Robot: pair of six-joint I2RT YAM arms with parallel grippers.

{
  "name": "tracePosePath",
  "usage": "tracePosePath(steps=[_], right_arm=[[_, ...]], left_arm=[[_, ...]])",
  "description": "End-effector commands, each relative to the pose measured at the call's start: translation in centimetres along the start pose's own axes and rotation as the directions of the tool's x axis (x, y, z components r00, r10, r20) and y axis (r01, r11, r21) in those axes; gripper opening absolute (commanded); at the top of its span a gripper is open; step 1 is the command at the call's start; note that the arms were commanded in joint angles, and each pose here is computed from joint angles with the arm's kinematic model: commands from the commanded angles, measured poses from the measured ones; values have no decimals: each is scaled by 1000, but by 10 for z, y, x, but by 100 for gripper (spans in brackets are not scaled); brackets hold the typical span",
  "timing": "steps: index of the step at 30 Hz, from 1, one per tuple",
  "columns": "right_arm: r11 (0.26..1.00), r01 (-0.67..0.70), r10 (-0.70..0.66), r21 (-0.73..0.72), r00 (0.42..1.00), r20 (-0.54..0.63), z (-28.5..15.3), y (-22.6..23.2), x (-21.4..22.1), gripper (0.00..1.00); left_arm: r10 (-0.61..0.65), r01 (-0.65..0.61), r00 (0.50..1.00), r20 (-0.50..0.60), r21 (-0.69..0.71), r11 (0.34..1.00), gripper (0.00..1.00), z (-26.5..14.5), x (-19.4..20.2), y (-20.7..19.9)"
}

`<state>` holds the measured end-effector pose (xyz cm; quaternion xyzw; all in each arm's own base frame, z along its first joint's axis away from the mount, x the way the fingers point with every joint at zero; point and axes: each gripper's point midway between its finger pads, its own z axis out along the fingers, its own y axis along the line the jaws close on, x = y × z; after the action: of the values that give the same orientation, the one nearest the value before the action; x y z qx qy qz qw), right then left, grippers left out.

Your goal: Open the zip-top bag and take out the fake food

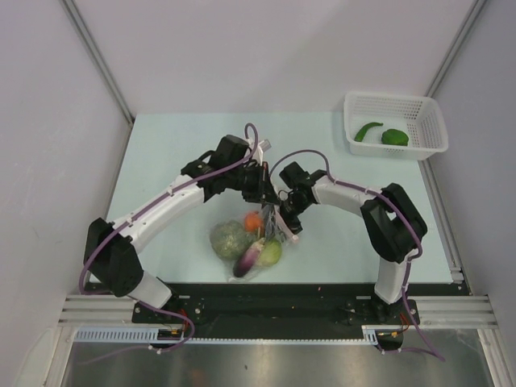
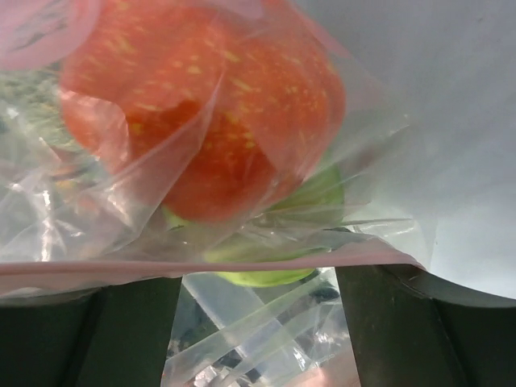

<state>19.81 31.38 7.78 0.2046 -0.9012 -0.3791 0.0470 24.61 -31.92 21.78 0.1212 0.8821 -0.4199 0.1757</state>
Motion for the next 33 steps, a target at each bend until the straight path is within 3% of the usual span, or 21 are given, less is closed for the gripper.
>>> tracePosePath(steps=[1,8,11,14,15,18,27,33], right_arm=[[997,4,1,78,998,-64,31,-18,20,78],[993,-3,9,120,999,-48,47,-23,21,76],[989,-4,8,147,1000,-28,50,-25,20,69],[991,-11,13,136,1000,-15,49,-19,19,50],[992,-4,5,127,1000,-1,44,-12,18,37],[994,-4,-1,106,999,50,28,5,12,26],[999,-37,38,-10,969,245,-40,47,-14,14],[996,-16,46,-89,937,347,-83,72,-25,13]], left_arm=[[46,-52,995,94,65,997,0,0,-22,-17],[42,-45,997,70,43,998,0,1,-9,-6],[41,-44,996,75,43,998,0,-3,-4,-5],[47,-51,996,82,45,998,0,-7,-1,-5],[44,-46,997,70,36,998,0,-8,2,-4],[58,-61,996,72,38,997,0,-13,2,-7],[71,-73,995,68,27,997,0,-25,14,-6],[69,-70,995,76,11,997,0,-27,17,-1]])
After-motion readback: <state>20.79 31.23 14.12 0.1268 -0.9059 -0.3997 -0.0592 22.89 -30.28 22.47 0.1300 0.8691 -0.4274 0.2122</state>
